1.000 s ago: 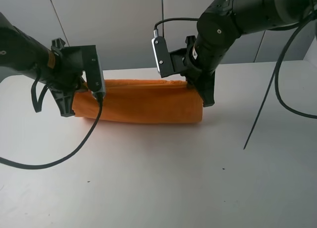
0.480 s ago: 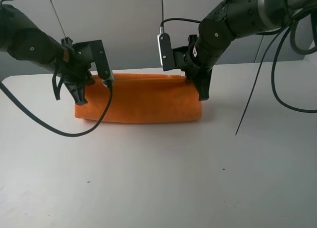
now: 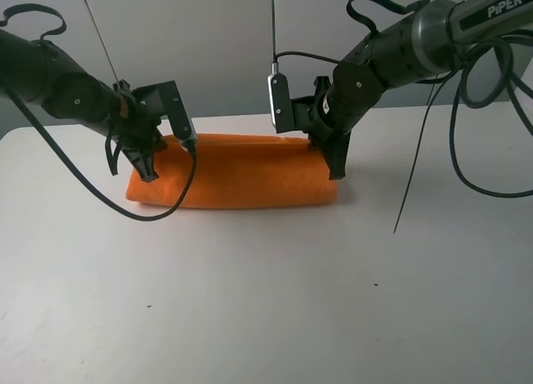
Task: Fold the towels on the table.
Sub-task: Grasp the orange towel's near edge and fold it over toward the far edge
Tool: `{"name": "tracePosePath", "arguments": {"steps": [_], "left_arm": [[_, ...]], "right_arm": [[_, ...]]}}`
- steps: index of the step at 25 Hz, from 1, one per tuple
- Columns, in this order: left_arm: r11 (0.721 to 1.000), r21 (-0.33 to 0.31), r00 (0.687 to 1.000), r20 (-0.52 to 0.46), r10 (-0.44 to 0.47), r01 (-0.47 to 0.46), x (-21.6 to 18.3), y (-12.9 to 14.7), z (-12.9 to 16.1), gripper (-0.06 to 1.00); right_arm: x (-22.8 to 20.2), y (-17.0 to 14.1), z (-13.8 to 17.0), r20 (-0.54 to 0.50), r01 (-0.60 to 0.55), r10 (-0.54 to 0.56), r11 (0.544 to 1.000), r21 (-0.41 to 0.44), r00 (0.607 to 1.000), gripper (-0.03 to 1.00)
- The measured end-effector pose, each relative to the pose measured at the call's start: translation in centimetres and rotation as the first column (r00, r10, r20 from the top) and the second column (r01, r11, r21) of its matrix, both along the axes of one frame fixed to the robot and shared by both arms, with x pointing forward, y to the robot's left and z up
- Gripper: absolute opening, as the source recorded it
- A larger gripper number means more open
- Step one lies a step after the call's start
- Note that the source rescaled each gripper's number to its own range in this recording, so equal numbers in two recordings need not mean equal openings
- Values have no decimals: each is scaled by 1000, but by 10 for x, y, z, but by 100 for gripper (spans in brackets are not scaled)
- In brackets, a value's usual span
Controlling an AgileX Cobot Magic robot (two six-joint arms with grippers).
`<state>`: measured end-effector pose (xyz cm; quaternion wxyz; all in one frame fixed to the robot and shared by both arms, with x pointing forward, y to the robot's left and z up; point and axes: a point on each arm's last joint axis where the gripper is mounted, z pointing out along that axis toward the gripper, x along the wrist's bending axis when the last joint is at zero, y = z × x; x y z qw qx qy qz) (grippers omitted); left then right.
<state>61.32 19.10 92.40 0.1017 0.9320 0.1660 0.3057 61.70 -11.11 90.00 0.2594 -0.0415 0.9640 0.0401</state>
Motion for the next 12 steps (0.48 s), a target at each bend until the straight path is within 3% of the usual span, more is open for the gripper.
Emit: {"name": "tracePosePath", "arguments": {"steps": [12], "left_arm": [[997,-76,997,80,2,4,13,10,-5,0]], "right_arm": [[14,-8,-7,62,-8,5,999,49,998,0]]}}
